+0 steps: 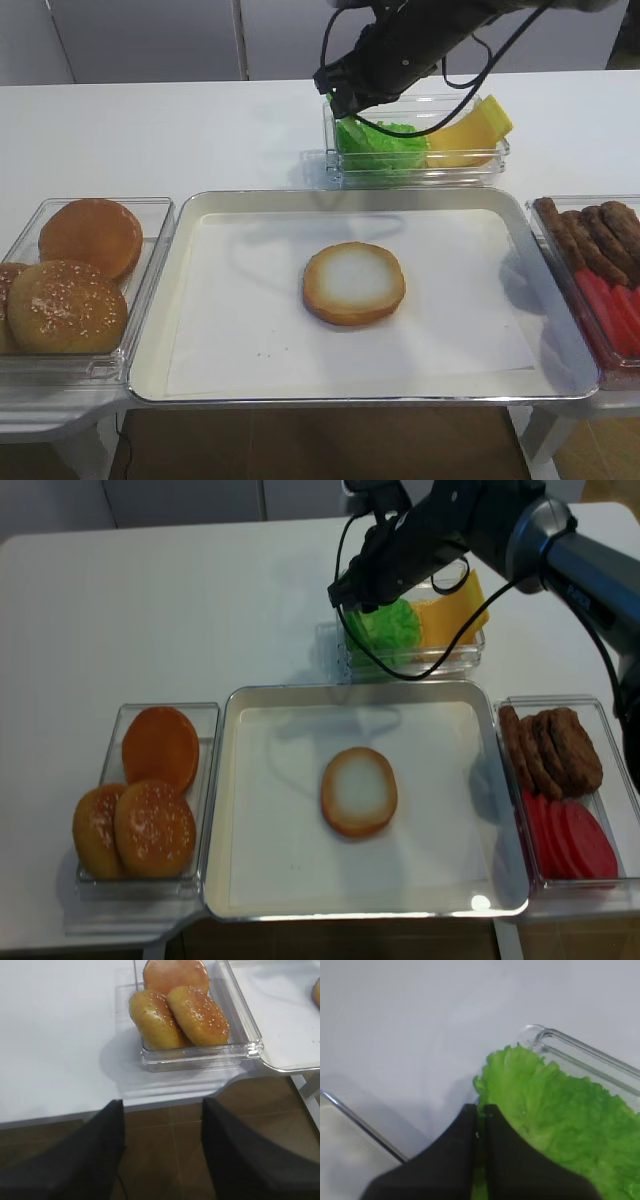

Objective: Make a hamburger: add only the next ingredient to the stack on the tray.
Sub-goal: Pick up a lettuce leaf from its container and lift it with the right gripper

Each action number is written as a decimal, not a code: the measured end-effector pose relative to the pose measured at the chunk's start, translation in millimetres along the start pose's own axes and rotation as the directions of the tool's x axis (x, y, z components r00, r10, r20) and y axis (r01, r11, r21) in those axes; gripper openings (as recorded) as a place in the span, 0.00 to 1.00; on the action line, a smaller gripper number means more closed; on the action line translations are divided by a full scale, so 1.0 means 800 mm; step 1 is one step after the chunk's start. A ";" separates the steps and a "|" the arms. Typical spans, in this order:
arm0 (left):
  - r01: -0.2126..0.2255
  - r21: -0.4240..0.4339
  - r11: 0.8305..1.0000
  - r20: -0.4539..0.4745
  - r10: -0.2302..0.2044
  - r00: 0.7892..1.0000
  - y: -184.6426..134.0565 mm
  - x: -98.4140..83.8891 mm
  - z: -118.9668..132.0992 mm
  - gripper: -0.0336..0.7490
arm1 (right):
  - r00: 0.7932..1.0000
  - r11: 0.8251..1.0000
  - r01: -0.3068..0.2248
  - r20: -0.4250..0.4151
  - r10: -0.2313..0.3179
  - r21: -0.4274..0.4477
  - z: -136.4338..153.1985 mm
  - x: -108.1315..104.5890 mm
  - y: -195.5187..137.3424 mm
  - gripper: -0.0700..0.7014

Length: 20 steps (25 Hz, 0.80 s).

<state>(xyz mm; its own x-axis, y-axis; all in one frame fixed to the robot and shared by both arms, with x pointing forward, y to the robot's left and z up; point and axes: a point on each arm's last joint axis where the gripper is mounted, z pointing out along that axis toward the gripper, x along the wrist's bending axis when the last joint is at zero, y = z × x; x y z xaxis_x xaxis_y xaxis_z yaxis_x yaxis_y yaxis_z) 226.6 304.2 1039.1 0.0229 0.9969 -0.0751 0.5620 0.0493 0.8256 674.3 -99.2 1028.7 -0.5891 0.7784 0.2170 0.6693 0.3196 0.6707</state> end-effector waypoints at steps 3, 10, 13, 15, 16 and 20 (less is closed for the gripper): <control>0.000 0.000 1.000 0.000 0.000 1.000 0.000 0.000 0.000 0.52 | 1.000 1.000 0.030 -0.001 -0.030 0.003 -0.020 0.007 0.006 0.12; 0.000 0.000 1.000 0.000 0.000 1.000 0.000 0.000 0.000 0.52 | 0.999 0.999 0.025 0.022 -0.026 0.047 -0.094 0.031 0.016 0.12; 0.000 0.000 1.000 0.000 0.000 1.000 0.000 0.000 0.000 0.52 | 1.000 0.997 0.009 0.008 -0.010 0.076 -0.124 0.043 0.016 0.12; 0.000 0.000 1.000 0.000 0.000 1.000 0.000 0.000 0.000 0.52 | 1.000 0.996 -0.007 -0.001 0.007 0.091 -0.140 0.050 0.016 0.12; 0.000 0.000 1.000 0.000 0.000 1.000 0.000 0.000 0.000 0.52 | 1.000 0.995 -0.014 -0.005 0.014 0.097 -0.149 0.053 0.015 0.12; 0.000 0.000 1.000 0.000 0.000 1.000 0.000 0.000 0.000 0.52 | 1.000 0.994 -0.021 -0.006 0.022 0.108 -0.177 0.064 0.008 0.12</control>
<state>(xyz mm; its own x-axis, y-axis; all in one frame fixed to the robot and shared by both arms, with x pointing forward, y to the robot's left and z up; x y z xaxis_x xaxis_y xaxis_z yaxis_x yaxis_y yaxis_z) 226.6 304.2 1039.1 0.0229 0.9969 -0.0751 0.5620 0.0493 0.8256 584.2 -133.5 1144.4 -0.5770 0.7818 0.2361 0.7268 0.3597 0.5852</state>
